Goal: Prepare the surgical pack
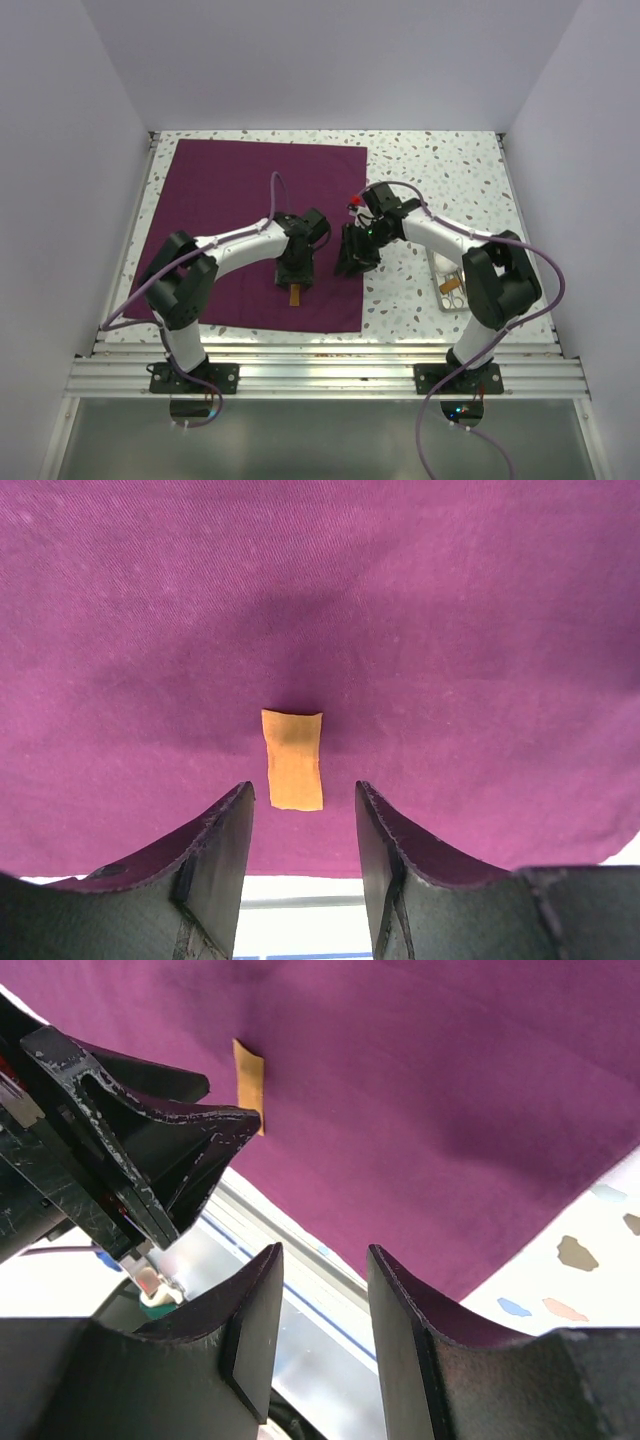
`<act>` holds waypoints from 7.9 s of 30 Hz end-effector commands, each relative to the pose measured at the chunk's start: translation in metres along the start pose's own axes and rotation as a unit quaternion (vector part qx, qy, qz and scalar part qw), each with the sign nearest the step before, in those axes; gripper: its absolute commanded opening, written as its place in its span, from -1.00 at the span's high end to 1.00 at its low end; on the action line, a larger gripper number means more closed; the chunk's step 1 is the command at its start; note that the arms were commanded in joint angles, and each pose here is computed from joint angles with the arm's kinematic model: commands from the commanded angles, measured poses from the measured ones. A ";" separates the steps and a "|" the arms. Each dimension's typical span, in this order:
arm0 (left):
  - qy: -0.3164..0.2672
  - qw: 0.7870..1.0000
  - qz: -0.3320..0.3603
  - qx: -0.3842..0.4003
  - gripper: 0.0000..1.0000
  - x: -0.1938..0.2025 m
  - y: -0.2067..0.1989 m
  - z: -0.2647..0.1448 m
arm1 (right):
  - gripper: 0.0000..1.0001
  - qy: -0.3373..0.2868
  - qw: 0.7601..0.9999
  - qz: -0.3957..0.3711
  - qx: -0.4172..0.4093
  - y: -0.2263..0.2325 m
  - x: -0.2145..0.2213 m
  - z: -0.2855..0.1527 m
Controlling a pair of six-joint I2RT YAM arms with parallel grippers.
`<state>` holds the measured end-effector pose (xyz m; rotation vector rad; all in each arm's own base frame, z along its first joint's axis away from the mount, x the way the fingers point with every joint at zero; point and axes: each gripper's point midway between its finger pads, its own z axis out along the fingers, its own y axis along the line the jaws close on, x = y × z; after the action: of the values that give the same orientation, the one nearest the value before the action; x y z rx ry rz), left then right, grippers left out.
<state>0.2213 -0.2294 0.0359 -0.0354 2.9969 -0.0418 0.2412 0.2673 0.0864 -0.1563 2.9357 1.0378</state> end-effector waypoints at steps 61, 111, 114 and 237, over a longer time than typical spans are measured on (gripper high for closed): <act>-0.006 0.999 0.038 -0.025 0.51 -0.005 -0.002 0.012 | 0.17 -0.006 1.000 -0.009 -0.009 -0.005 0.004 -0.008; -0.045 0.910 -0.285 0.298 0.50 -0.139 -0.049 -0.156 | -0.02 -0.273 0.943 -0.129 -0.138 0.109 -0.100 -0.062; -0.044 0.910 -0.285 0.298 0.50 -0.139 -0.050 -0.155 | -0.01 -0.272 0.944 -0.128 -0.138 0.111 -0.099 -0.061; -0.087 0.949 -0.030 0.301 -0.48 -0.095 0.029 -0.082 | 0.70 -0.101 0.913 0.215 0.333 -0.335 -0.060 -0.160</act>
<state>0.3017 -0.1975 0.1189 -0.0513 2.7227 -0.8927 0.3256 -0.0710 0.0168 0.6588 2.9801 0.1416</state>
